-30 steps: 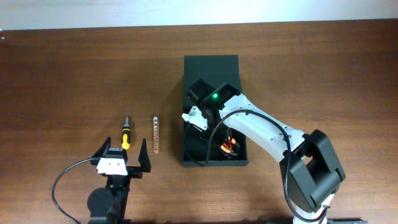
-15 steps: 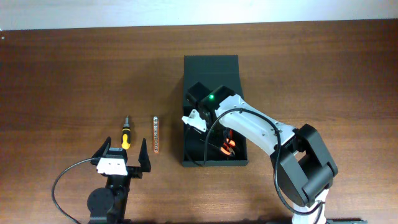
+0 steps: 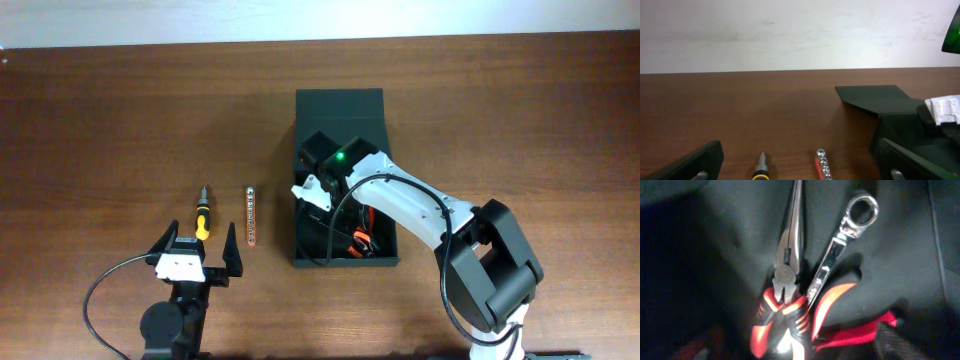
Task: Pack container
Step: 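Open the right gripper and raise it away to the upper right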
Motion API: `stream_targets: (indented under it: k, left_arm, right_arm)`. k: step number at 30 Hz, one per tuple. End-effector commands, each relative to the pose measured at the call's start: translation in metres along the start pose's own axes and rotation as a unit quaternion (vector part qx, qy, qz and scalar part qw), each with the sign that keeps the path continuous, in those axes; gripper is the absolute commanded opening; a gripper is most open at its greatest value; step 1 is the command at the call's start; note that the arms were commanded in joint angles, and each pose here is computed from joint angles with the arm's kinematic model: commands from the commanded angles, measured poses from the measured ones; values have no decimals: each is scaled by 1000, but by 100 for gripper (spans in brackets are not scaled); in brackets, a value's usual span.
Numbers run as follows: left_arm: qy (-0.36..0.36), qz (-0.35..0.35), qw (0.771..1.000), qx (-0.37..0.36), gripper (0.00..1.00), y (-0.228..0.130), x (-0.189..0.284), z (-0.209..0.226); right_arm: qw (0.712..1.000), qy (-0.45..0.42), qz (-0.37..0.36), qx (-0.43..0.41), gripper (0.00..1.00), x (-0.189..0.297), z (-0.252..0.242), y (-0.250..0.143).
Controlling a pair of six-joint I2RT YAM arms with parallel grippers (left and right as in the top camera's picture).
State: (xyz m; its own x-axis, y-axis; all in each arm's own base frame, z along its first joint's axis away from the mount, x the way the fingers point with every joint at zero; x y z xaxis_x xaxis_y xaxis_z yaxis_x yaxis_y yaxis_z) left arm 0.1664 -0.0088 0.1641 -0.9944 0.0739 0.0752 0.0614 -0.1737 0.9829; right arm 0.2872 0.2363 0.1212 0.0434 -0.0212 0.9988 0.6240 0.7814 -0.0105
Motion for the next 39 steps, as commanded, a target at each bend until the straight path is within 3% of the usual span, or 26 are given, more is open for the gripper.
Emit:
stream_targets:
  k: [1,9,15,18,23,28,32,39]
  left_arm:
    - [3,1,1000,-8,99,-1,0,1]
    - [3,1,1000,-8,99,-1,0,1]
    - [3,1,1000,-8,99,-1,0,1]
    - [3,1,1000,-8,99,-1,0,1]
    - [3,1,1000,-8,99,-1,0,1]
    - [3,1,1000,-8,99,-1,0,1]
    - [3,1,1000,-8,99,-1,0,1]
    - [3,1,1000,-8,99,-1,0,1]
  right_arm:
    - [1000,0,-2,-2,99,-2,0,1]
    - [997,-52,-43,-33,99,21,-13,20]
    - [988,-92,-103,-74,99,87,-44,36]
    - [974,-121,-134,-136,99,131,-73,32]
    - [922,-190,-179,-285,99,204,-131,-5]
    - [847,-254,-172,-434,99,253,-178,-75]
    - [803,-259,-140,-518,99,262,-202,-126]
    - [756,-193,-142,-610,99,254,-238,-175]
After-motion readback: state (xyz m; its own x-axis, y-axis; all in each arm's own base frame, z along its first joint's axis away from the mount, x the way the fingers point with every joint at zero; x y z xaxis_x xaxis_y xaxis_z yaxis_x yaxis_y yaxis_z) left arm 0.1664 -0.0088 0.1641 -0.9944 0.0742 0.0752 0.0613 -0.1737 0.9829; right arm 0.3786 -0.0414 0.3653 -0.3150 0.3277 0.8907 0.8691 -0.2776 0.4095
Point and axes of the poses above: each gripper's point midway between its finger pads, its own x axis back along the fingers, its own z axis along the line the jaws close on, y = z × x, the point moved 8 cm from there along x, back along the fingers, and after that the axes turned 11 degrees about -x, right-handed, at the moved point
